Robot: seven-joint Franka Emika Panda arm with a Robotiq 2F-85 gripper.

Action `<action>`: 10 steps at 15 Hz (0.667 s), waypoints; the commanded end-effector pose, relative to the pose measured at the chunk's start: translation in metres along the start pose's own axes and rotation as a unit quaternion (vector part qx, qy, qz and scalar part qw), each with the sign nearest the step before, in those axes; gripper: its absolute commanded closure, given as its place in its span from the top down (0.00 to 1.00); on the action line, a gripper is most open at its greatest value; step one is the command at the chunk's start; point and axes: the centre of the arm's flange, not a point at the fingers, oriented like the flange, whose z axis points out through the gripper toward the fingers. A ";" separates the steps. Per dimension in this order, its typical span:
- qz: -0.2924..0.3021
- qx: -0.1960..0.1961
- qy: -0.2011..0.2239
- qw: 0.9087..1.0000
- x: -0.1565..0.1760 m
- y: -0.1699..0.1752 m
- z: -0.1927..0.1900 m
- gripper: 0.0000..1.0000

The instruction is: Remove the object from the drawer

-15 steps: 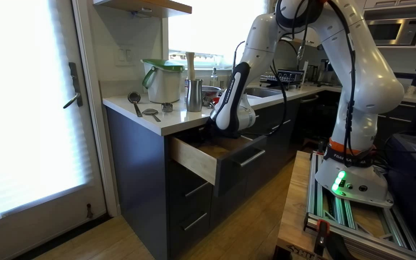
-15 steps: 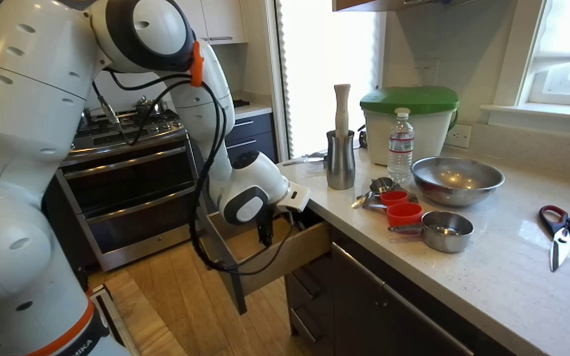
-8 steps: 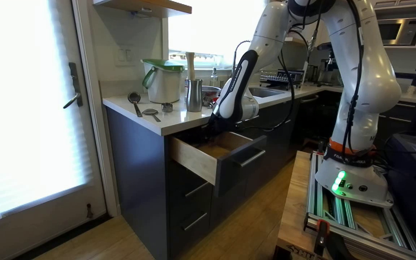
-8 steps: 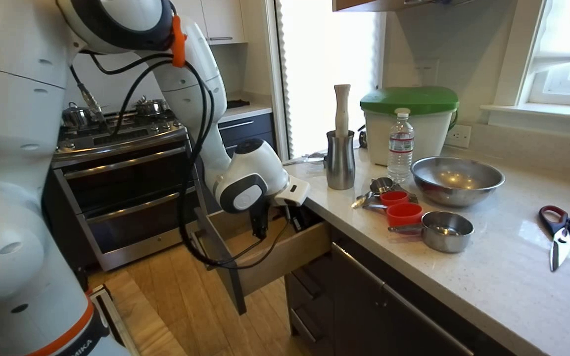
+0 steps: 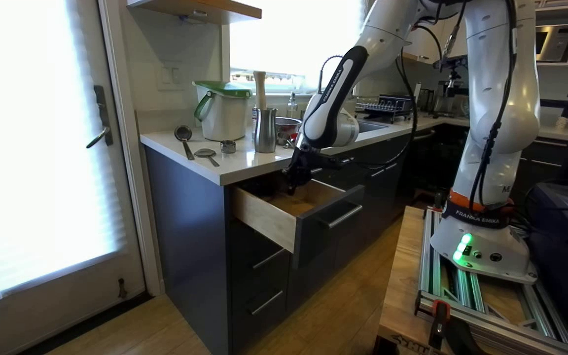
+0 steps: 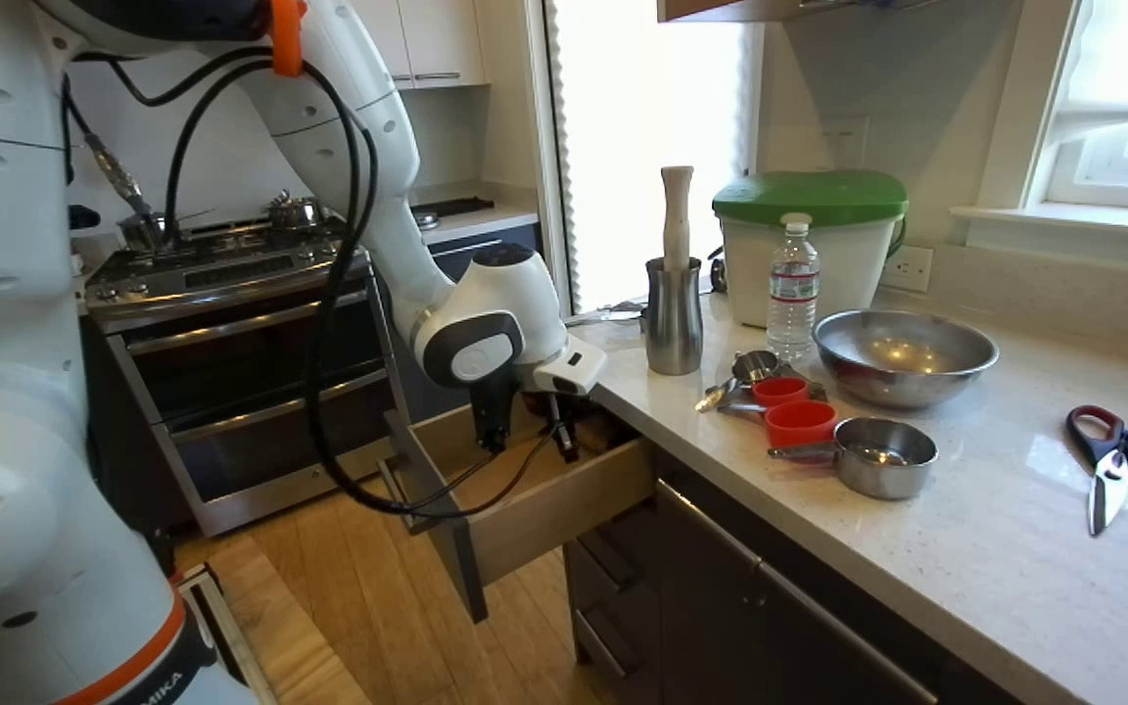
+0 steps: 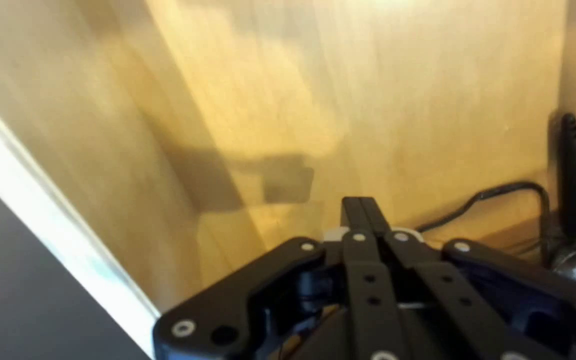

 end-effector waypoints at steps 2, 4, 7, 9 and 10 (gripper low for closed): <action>-0.033 -0.023 -0.104 0.994 -0.022 0.015 -0.033 0.00; -0.047 -0.030 -0.135 0.989 -0.028 0.017 -0.039 0.00; -0.057 -0.034 -0.152 0.986 -0.034 0.018 -0.050 0.00; -0.063 -0.029 -0.150 0.986 -0.036 0.016 -0.058 0.00; -0.068 -0.026 -0.148 0.986 -0.038 0.015 -0.062 0.00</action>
